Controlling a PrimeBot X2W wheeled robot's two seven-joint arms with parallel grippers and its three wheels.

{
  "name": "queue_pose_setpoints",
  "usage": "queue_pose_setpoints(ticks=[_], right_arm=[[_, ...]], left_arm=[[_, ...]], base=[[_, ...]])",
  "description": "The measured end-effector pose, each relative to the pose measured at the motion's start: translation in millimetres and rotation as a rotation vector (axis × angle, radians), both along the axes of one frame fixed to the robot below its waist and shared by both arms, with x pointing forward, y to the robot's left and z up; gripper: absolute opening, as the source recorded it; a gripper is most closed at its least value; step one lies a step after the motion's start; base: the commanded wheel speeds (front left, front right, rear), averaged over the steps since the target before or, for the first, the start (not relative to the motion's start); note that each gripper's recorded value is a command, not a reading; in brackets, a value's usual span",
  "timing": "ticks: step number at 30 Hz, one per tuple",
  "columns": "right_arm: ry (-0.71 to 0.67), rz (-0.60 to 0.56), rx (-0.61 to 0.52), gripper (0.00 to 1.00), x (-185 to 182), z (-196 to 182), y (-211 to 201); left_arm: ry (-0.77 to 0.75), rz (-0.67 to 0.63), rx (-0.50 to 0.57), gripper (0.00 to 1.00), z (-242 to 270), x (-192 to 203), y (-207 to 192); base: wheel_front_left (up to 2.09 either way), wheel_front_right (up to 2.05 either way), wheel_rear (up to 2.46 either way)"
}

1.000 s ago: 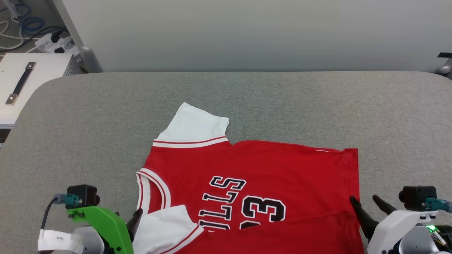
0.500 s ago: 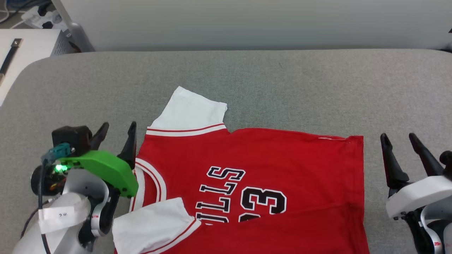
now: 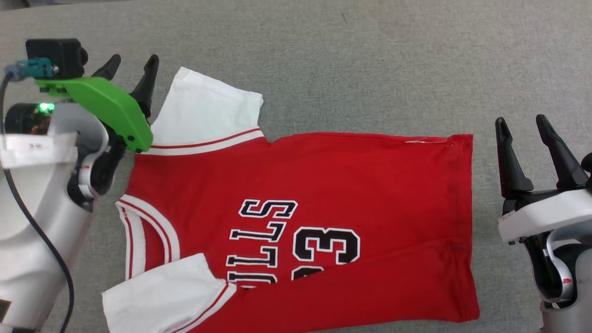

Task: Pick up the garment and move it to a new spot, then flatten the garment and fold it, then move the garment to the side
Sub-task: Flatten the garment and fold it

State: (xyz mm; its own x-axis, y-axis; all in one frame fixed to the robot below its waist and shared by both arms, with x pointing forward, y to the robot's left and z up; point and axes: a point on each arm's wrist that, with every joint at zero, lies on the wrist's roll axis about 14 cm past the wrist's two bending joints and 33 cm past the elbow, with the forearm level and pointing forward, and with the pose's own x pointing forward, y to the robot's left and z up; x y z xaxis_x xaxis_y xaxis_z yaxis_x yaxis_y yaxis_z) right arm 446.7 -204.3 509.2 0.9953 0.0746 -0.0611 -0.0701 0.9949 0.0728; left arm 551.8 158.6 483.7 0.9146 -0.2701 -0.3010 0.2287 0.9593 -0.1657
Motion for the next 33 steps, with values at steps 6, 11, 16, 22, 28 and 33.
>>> queue_pose_setpoints(ticks=[6,11,16,22,28,33], right_arm=[[0.036,-0.037,-0.005,1.00,2,-16,-14],[0.074,-0.064,-0.005,1.00,-1,-32,-24],[0.103,-0.076,-0.007,1.00,0,-45,-28],[0.135,-0.093,-0.014,1.00,-1,-57,-34],[0.149,-0.098,-0.015,1.00,0,-60,-38],[0.219,-0.086,0.020,1.00,-2,-71,-38]], left_arm=[[0.259,-0.101,0.033,1.00,-42,23,-10],[0.453,-0.160,0.062,1.00,-74,29,-17],[0.563,-0.193,0.076,1.00,-101,30,-26],[0.692,-0.214,0.104,1.00,-126,29,-29],[0.762,-0.218,0.095,0.00,-130,25,-31],[0.767,-0.217,0.076,0.00,-129,24,-36]], base=[[0.00,0.00,0.00],[0.00,0.00,0.00],[0.00,0.00,0.00],[0.00,0.00,0.00],[0.00,0.00,0.00],[0.00,0.00,0.00]])
